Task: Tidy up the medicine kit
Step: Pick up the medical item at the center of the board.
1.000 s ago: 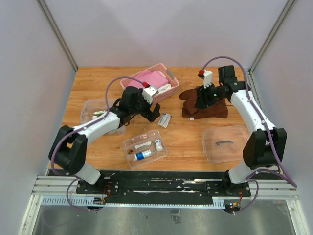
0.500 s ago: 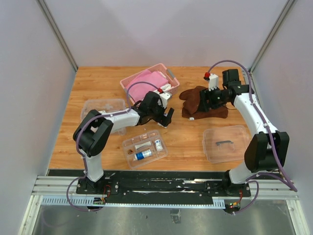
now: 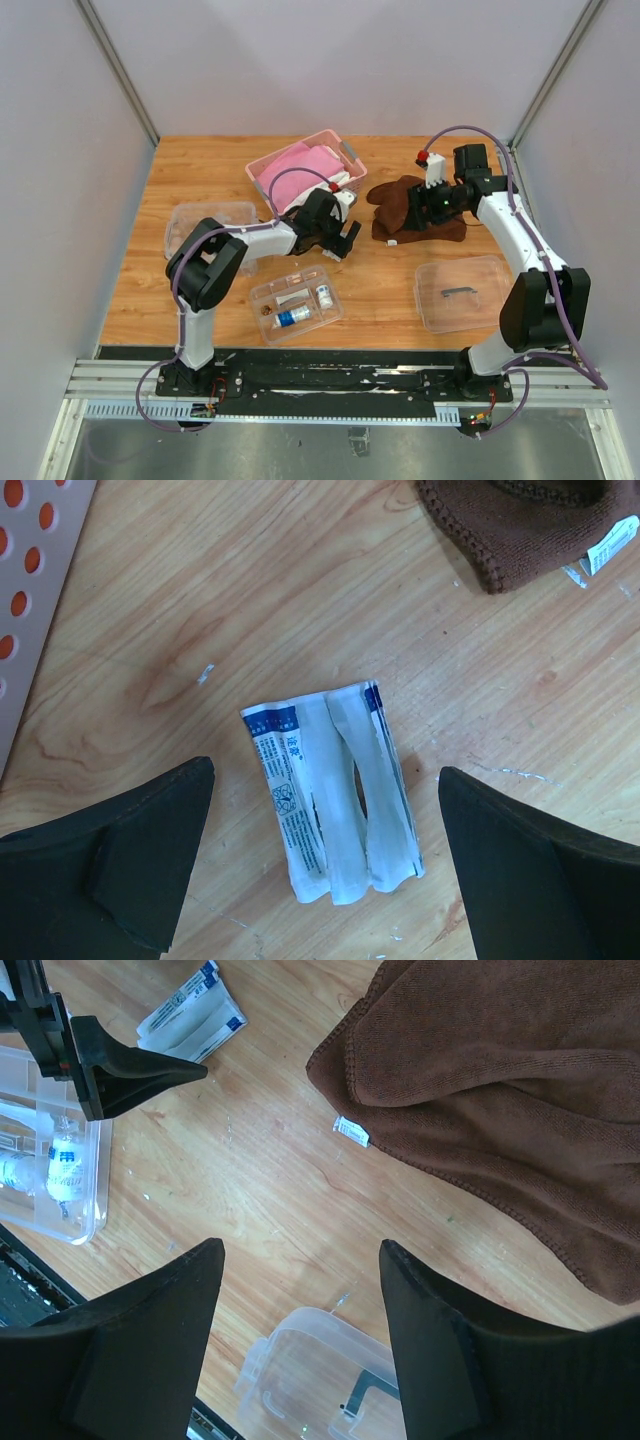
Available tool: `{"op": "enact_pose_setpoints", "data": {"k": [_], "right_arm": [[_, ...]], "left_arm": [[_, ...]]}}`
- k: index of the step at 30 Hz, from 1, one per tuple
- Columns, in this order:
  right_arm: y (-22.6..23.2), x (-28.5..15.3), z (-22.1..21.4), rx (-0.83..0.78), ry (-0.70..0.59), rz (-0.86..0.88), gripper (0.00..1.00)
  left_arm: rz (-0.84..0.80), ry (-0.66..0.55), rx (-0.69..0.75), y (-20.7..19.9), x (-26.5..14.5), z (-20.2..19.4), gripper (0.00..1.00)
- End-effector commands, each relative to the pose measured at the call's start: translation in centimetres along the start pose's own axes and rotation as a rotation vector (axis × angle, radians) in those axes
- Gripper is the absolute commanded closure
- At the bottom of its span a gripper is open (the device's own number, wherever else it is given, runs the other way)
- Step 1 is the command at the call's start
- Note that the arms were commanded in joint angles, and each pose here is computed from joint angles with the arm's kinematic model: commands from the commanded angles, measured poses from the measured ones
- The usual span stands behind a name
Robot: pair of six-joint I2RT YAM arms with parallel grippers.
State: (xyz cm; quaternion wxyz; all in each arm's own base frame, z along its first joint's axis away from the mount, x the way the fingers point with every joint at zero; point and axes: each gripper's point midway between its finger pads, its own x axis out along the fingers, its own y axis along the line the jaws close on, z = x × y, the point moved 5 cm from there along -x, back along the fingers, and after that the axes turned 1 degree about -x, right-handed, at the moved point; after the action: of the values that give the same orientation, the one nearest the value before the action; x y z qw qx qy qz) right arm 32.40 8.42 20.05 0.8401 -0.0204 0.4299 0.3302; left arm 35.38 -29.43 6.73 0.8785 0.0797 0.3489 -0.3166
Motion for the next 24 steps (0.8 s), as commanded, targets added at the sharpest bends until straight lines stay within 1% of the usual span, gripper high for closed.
{"op": "enact_pose_setpoints", "data": {"k": [1, 10, 13, 24], "right_arm": [[0.0, -0.3, 0.0, -0.021, -0.018, 0.010, 0.35], [0.1, -0.2, 0.0, -0.027, -0.019, 0.019, 0.37], [0.2, -0.2, 0.0, -0.026, -0.020, 0.028, 0.38], [0.3, -0.2, 0.0, -0.028, -0.022, 0.035, 0.39]], "left_arm": [[0.017, 0.008, 0.024, -0.4, 0.5, -0.6, 0.02], [0.041, 0.074, 0.073, -0.5, 1.0, -3.6, 0.09], [0.042, 0.088, 0.078, -0.4, 1.0, -4.1, 0.13], [0.007, 0.130, 0.074, -0.8, 0.1, -5.7, 0.37]]}}
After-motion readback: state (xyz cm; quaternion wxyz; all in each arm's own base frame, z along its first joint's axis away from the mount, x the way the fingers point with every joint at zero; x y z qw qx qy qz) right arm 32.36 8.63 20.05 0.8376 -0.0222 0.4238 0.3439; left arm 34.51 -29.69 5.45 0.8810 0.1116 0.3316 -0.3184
